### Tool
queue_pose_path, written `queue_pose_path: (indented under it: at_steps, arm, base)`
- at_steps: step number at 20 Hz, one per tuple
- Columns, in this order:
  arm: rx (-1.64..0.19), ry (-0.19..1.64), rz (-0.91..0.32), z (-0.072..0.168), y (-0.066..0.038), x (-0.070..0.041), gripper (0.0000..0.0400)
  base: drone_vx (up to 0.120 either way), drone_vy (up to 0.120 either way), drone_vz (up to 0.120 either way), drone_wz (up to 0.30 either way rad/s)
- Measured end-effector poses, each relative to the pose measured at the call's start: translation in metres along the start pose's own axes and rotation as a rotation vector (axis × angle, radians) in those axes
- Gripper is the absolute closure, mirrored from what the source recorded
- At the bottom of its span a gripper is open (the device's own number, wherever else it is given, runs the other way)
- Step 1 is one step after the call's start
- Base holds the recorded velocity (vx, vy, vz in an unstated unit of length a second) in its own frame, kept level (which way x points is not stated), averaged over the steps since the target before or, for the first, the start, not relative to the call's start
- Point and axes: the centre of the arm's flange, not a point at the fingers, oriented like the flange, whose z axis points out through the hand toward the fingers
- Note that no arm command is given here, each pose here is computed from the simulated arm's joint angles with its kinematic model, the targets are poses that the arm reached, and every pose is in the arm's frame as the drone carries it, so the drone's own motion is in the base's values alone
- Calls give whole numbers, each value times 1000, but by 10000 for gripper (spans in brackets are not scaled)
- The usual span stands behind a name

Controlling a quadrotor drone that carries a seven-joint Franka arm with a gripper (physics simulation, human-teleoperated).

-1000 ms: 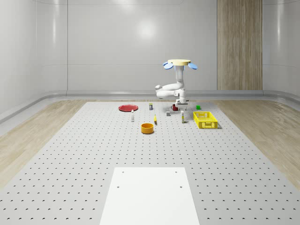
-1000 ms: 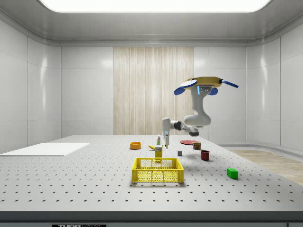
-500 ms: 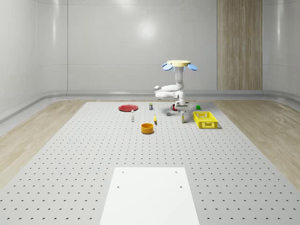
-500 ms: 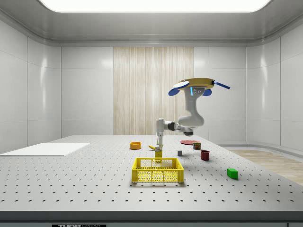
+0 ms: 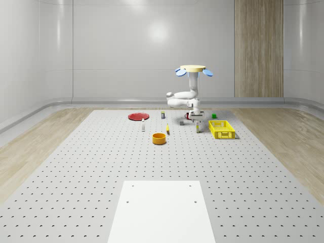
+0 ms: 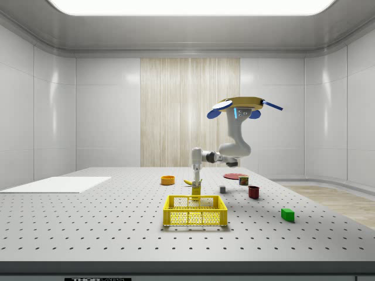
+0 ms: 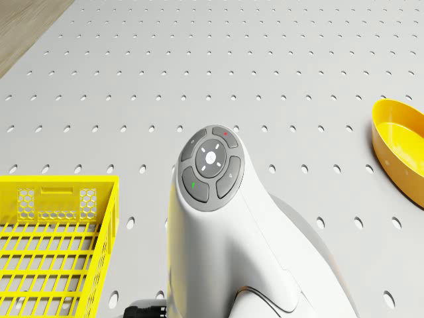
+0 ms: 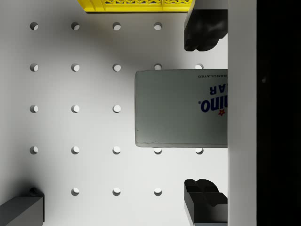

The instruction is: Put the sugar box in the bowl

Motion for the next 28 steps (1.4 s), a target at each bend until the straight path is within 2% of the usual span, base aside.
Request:
queue_pose_path:
  at_steps: [10,11,13,14,16,22,26,28]
  arm:
    - [0,0,0,7,-1,-1,0]
    - [0,0,0,7,-1,-1,66]
    - [0,0,0,8,-1,-1,158]
    - [0,0,0,8,-1,-1,189]
    - [0,1,-1,8,-1,-1,228]
    - [-4,6,5,6,-1,-1,232]
    - [-4,8,29,-7,-1,-1,233]
    - [-4,8,40,-14,-1,-1,233]
  base:
    - [0,0,0,0]
    - [0,0,0,0]
    - [0,0,0,0]
    - [0,0,0,0]
    - [0,0,0,0]
    - [0,0,0,0]
    - [0,0,10,0]
    - [0,0,120,0]
